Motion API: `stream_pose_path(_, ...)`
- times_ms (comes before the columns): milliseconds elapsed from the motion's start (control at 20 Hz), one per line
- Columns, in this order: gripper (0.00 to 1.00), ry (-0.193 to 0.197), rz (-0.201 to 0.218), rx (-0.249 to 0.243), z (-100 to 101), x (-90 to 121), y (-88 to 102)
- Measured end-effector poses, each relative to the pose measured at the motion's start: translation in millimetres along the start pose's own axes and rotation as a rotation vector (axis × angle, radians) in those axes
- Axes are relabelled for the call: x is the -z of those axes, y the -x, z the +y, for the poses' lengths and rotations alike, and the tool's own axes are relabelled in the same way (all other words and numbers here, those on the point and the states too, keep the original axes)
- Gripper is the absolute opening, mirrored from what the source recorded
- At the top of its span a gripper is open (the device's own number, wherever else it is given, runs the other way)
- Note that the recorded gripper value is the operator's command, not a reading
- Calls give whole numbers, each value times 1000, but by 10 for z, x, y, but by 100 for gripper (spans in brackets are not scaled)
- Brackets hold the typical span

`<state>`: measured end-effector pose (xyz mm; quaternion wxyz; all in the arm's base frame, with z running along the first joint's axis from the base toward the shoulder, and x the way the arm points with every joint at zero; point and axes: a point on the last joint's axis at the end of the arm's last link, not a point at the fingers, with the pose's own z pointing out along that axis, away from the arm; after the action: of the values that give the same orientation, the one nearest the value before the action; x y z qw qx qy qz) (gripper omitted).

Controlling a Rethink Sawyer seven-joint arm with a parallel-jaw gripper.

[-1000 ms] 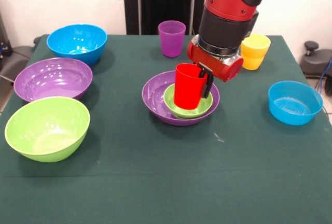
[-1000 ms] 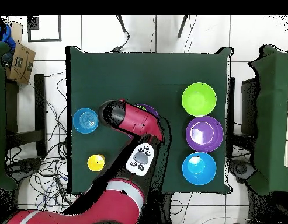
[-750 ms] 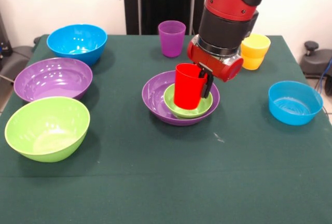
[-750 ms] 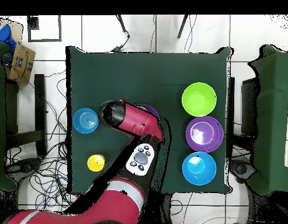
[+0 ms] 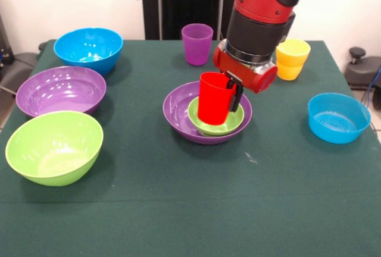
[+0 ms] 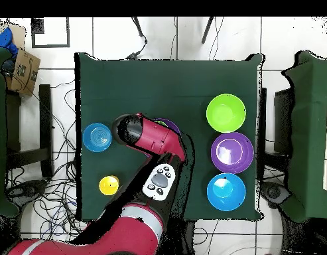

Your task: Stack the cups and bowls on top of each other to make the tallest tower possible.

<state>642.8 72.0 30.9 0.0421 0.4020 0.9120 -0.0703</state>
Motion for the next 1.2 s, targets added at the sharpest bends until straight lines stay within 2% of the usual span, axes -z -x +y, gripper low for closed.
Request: stream_pose_path(1200,0,13,18,-36,-103,-101,83)
